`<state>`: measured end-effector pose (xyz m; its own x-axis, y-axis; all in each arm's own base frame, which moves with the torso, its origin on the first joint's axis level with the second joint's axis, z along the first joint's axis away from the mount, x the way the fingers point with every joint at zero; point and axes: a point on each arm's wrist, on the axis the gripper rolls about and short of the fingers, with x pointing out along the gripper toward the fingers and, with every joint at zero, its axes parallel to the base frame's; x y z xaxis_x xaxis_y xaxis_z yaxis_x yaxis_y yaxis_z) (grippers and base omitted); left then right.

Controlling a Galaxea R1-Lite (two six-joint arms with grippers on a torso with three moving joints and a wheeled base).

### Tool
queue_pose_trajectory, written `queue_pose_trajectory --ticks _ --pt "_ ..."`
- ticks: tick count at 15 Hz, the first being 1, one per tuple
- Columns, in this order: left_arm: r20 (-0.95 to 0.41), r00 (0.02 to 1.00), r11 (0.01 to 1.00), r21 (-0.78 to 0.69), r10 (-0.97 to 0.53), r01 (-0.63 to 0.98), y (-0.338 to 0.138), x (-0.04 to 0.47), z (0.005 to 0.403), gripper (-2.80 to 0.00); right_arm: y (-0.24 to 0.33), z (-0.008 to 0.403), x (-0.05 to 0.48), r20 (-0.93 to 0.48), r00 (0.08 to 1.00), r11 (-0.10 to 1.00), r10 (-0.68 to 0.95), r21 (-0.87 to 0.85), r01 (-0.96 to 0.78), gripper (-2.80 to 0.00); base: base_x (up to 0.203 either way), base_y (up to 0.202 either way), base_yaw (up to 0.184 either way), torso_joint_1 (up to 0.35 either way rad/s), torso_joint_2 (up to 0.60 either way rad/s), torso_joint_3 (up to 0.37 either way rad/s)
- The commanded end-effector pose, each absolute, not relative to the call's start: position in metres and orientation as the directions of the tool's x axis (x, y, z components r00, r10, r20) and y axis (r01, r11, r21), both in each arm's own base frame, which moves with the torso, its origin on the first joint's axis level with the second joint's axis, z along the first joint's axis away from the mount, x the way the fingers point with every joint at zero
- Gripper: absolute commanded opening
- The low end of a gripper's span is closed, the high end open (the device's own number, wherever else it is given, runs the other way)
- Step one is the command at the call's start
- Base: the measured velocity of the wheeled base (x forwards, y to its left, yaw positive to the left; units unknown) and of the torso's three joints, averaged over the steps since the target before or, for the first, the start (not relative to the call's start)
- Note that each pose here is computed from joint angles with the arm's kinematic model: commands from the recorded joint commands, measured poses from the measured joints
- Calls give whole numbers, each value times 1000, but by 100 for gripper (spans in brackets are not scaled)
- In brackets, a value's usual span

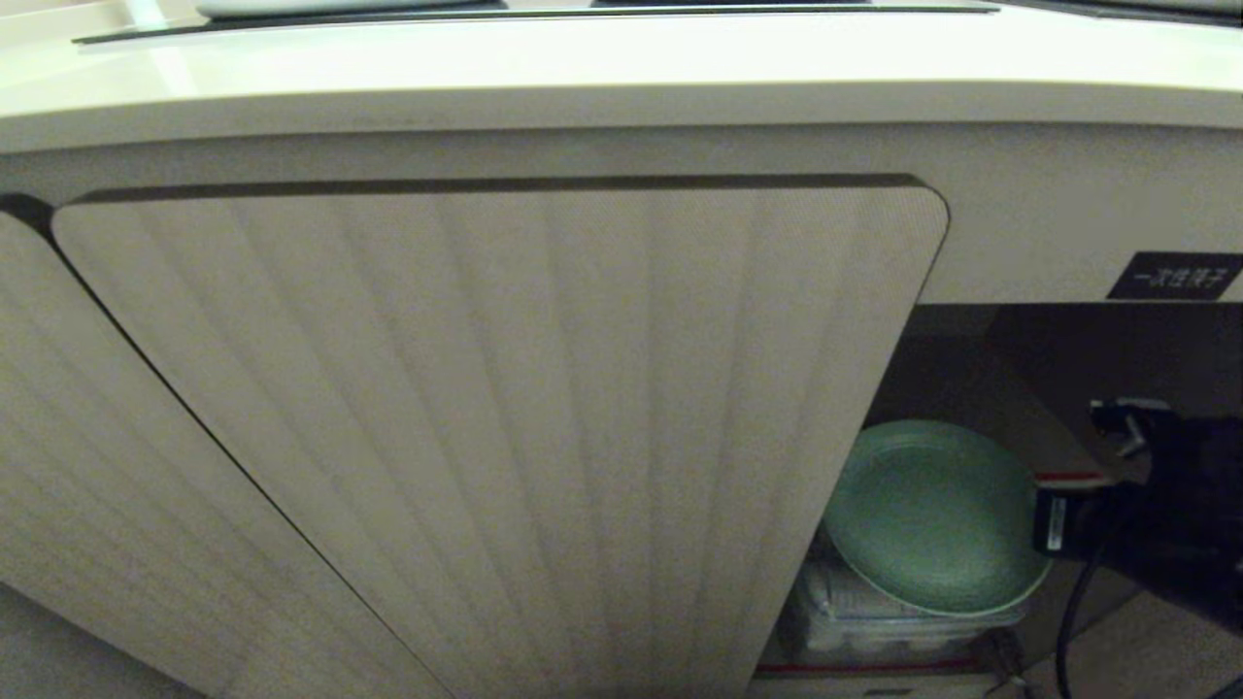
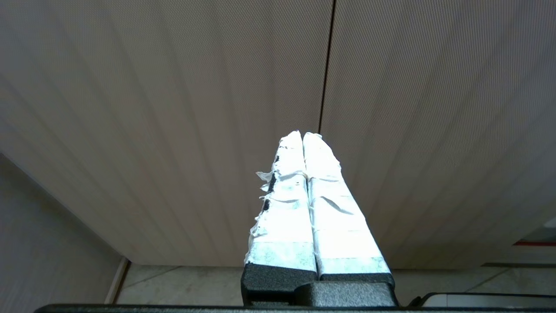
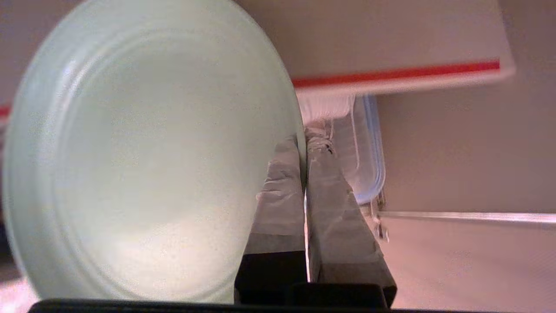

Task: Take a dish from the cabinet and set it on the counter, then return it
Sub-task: Take the plate from the cabinet

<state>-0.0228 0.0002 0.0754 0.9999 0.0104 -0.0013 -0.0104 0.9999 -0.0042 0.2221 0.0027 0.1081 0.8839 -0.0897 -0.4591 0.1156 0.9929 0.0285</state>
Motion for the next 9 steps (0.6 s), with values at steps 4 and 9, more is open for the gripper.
queue_pose_trajectory --ticks 4,9 --pt "0 1000 1000 -5 11 -11 0 -23 75 -280 3 107 190 -460 884 993 -82 41 113 -280 0 0 0 0 0 0" --pt "0 1000 1000 -5 11 -11 0 -23 75 -280 3 104 179 -483 872 981 -79 116 153 -280 0 0 0 0 0 0"
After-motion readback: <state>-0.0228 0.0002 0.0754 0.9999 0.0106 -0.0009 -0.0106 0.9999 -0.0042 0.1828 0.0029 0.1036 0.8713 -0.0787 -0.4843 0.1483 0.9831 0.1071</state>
